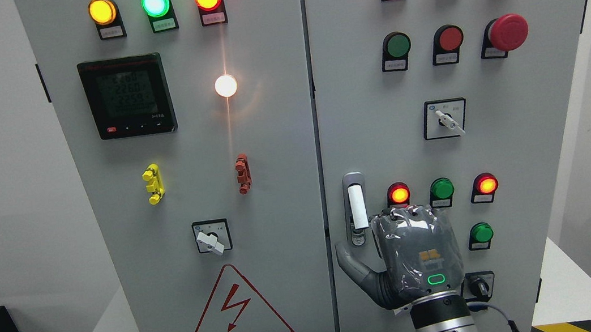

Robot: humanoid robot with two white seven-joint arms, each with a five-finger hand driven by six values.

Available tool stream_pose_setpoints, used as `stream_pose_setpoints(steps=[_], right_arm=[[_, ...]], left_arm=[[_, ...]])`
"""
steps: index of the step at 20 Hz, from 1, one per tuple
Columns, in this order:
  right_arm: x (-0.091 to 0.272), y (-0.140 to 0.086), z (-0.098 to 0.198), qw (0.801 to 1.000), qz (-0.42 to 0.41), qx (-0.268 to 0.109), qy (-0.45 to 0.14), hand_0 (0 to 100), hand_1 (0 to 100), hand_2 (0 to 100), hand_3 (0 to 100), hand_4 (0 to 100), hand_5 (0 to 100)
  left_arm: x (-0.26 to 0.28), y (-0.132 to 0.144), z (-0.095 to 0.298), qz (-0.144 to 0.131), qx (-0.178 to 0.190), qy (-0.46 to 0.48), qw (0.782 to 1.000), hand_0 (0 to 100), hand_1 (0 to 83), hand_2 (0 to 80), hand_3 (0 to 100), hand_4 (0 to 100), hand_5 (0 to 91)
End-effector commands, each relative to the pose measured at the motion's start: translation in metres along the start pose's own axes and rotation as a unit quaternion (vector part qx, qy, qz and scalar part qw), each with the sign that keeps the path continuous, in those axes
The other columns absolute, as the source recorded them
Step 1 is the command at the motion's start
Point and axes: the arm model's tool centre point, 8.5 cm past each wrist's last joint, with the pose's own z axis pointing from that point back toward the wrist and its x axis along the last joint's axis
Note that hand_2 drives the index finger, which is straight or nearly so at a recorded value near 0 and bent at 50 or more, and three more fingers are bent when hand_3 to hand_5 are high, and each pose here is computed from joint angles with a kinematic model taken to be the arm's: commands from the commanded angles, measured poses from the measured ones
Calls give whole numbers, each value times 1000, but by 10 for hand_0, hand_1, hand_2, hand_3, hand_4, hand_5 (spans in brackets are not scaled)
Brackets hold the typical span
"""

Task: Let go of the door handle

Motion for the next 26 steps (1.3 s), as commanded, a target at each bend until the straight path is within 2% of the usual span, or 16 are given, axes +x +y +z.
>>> stream_pose_setpoints(steps=[1, 26], right_arm=[[-2, 11, -8, 1000, 7, 13, 2, 330, 248, 975, 1000, 1000, 983], [-14, 8, -18, 999, 11, 5, 30, 434, 289, 963, 1000, 1000, 979]], left_arm=[[-11, 0, 1, 1, 0, 8, 1000, 120, 556, 0, 0, 0, 0], [-11, 0, 1, 0, 0, 8, 1000, 120, 556, 0, 0, 0, 0]])
